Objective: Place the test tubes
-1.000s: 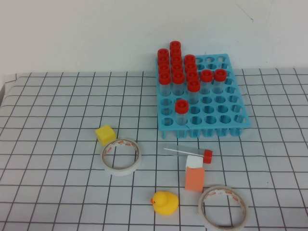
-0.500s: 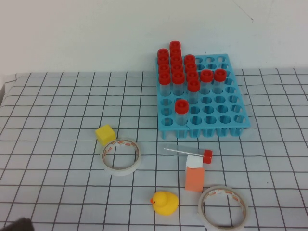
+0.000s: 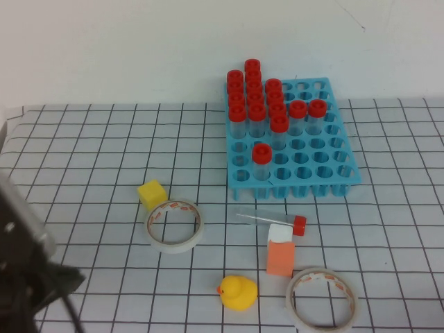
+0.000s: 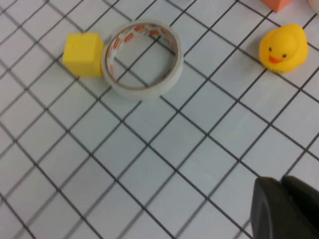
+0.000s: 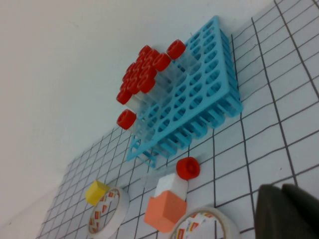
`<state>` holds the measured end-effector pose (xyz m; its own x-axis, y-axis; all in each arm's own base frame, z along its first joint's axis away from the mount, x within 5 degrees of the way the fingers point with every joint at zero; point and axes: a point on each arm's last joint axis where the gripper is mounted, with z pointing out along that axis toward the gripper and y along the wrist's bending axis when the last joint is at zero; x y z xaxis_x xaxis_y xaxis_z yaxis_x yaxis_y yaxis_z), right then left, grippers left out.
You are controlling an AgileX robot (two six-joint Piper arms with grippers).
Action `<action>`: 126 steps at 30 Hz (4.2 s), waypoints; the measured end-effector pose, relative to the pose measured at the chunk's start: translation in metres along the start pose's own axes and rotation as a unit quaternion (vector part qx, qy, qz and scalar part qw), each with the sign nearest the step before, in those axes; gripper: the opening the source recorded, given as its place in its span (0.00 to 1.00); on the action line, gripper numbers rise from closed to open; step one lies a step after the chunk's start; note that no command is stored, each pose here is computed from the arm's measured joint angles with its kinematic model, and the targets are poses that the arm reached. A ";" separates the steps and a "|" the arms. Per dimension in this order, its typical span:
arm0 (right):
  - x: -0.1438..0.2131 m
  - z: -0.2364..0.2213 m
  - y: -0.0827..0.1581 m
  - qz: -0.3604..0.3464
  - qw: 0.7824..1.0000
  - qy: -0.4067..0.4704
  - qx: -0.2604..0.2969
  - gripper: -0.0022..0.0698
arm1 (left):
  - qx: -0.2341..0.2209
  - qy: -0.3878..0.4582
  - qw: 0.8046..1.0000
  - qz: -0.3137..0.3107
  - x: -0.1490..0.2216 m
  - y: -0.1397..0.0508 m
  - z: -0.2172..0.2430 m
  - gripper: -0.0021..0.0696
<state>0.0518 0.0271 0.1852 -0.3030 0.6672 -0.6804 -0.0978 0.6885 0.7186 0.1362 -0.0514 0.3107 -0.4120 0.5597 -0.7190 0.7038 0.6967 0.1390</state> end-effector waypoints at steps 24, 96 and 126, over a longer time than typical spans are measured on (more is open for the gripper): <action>0.002 0.000 0.000 -0.034 0.999 0.010 -0.002 0.03 | 0.127 0.152 0.949 0.246 -0.123 0.032 0.145 0.08; 0.006 0.000 0.001 -0.057 0.998 0.031 -0.006 0.03 | 0.150 0.130 0.950 0.243 -0.124 -0.006 0.250 0.32; 0.004 0.000 0.007 -0.077 0.996 0.021 -0.042 0.03 | 0.044 -0.131 0.971 -0.195 -0.054 -0.028 0.105 0.32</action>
<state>0.0494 0.0350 0.1876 -0.3177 0.5414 -0.7784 -0.2248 0.7545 0.6165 0.1996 -0.1485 0.2742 -0.5036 0.1195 -0.8556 0.5758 0.7848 -0.2293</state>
